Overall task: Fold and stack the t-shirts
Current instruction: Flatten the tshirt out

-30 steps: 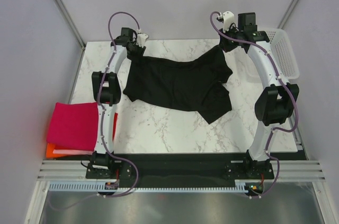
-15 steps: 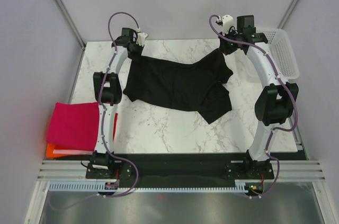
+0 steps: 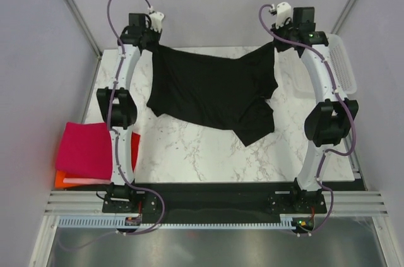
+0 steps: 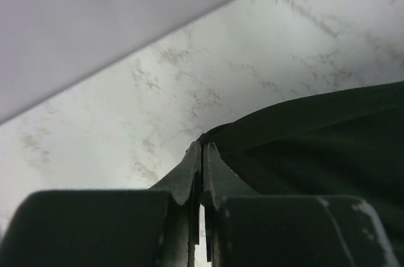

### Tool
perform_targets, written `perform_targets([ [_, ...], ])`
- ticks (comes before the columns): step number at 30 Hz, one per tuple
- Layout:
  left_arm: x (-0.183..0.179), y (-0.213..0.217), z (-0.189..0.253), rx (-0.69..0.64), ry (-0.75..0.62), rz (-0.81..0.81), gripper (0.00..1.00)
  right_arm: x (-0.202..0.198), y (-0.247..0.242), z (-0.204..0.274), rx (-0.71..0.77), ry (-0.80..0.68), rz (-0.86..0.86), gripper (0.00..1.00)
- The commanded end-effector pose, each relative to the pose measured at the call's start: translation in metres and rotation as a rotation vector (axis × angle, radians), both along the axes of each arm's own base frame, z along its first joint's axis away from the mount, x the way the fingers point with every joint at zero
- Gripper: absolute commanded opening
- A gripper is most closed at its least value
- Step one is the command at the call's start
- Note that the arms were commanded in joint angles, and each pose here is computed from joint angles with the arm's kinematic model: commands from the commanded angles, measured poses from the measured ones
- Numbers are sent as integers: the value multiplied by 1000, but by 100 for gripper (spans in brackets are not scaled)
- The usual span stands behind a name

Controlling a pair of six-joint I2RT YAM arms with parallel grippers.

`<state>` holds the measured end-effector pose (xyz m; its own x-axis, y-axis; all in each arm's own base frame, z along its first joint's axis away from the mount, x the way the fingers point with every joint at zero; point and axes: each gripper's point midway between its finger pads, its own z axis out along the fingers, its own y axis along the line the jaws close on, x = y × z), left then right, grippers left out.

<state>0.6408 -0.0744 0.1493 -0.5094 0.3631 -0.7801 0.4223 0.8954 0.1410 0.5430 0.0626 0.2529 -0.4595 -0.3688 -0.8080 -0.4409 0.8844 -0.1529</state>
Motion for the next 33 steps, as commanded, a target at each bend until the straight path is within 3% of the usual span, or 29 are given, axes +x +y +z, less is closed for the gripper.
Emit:
perform_targets([
  [1, -23, 20, 184, -88, -346, 9, 2, 22, -37, 63, 14, -177, -137, 0],
  [2, -30, 25, 189, -88, -351, 13, 2, 22, -38, 73, 7, -204, -135, 0],
  [3, -44, 28, 228, -86, -436, 11, 2, 19, -41, 94, 3, -252, -137, 0],
  [5, -59, 36, 242, -81, -470, 10, 2, 15, -41, 114, -8, -299, -127, 0],
  [6, -76, 37, 276, -68, -545, -2, 2, 9, -41, 134, -9, -343, -122, 0],
  [14, -157, 38, 331, -31, -655, -17, 2, -47, -39, 224, 34, -515, -125, 0],
  [22, -250, 37, 352, 22, -753, -60, 2, -147, -45, 308, 3, -713, -131, 0],
  [23, -277, 37, 372, 30, -822, -60, 2, -170, -45, 316, -6, -733, -125, 0],
  [33, -431, 32, 411, 47, -1070, -99, 2, -334, -54, 368, -87, -924, -130, 0],
])
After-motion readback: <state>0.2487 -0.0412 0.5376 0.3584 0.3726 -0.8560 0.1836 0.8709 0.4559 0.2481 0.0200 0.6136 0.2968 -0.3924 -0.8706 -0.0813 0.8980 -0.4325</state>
